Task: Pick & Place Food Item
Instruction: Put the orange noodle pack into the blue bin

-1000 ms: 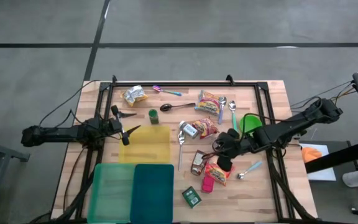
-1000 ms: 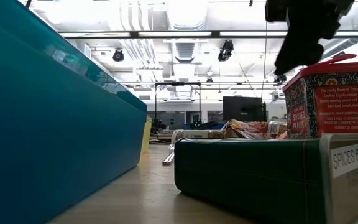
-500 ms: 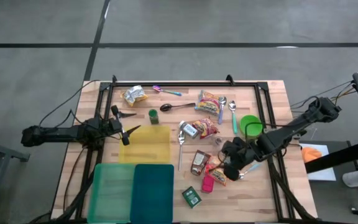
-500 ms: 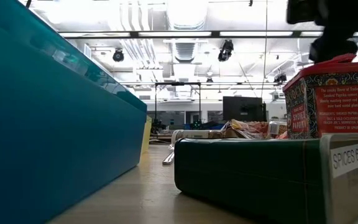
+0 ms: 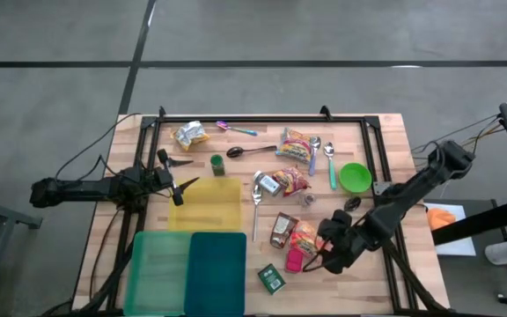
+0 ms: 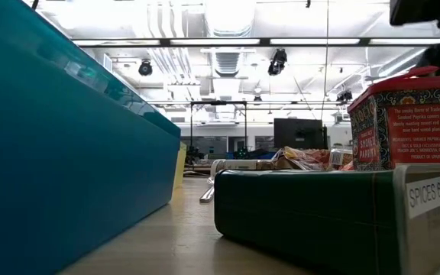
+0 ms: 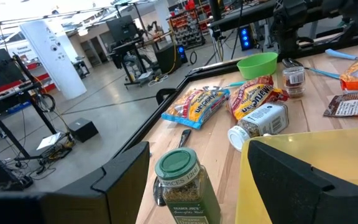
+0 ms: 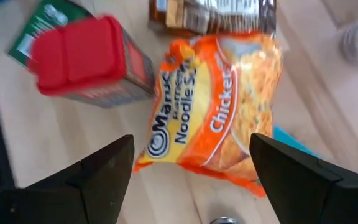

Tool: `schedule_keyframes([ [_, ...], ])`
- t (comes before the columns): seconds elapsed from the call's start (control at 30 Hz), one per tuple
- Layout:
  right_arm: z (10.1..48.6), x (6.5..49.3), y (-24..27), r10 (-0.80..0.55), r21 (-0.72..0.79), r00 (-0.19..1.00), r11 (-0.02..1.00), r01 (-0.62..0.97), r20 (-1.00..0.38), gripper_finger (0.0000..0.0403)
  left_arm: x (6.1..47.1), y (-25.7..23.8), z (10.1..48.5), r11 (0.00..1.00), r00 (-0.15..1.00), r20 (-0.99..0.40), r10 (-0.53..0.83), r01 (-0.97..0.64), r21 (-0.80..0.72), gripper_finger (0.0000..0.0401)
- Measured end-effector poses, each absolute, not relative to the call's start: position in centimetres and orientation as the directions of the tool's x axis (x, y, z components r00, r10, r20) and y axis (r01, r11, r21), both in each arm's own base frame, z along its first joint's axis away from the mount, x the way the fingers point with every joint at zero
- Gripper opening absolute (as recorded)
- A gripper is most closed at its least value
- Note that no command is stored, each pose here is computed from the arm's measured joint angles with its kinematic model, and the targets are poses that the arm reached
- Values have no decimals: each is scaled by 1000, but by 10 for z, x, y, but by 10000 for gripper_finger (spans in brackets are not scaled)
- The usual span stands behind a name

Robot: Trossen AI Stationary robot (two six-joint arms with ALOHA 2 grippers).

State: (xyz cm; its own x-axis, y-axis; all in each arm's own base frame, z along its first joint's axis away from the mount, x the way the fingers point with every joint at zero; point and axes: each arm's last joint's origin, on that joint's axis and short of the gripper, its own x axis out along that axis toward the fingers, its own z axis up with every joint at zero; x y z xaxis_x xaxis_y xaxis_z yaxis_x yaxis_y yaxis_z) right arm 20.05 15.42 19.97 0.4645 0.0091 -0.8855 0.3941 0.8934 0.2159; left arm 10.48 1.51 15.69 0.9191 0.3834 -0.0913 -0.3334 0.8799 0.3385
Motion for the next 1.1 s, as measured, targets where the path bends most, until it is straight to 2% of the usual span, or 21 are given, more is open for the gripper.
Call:
schedule_keyframes([
  [0.23, 175, 212, 166, -58, 151, 379, 854, 498, -923, 318, 105, 15, 157, 880, 919, -92, 383, -333, 338, 275],
  [0.4, 168, 226, 178, -79, 114, 354, 862, 494, -932, 318, 105, 15, 157, 880, 919, -92, 383, -333, 338, 275],
  [0.83, 151, 246, 195, -219, -99, 190, 863, 496, -957, 318, 105, 15, 157, 880, 919, -92, 383, -333, 338, 275],
  [1.1, 157, 246, 196, -215, -83, 184, 836, 543, -959, 311, 105, 15, 157, 880, 919, -92, 383, -333, 338, 275],
])
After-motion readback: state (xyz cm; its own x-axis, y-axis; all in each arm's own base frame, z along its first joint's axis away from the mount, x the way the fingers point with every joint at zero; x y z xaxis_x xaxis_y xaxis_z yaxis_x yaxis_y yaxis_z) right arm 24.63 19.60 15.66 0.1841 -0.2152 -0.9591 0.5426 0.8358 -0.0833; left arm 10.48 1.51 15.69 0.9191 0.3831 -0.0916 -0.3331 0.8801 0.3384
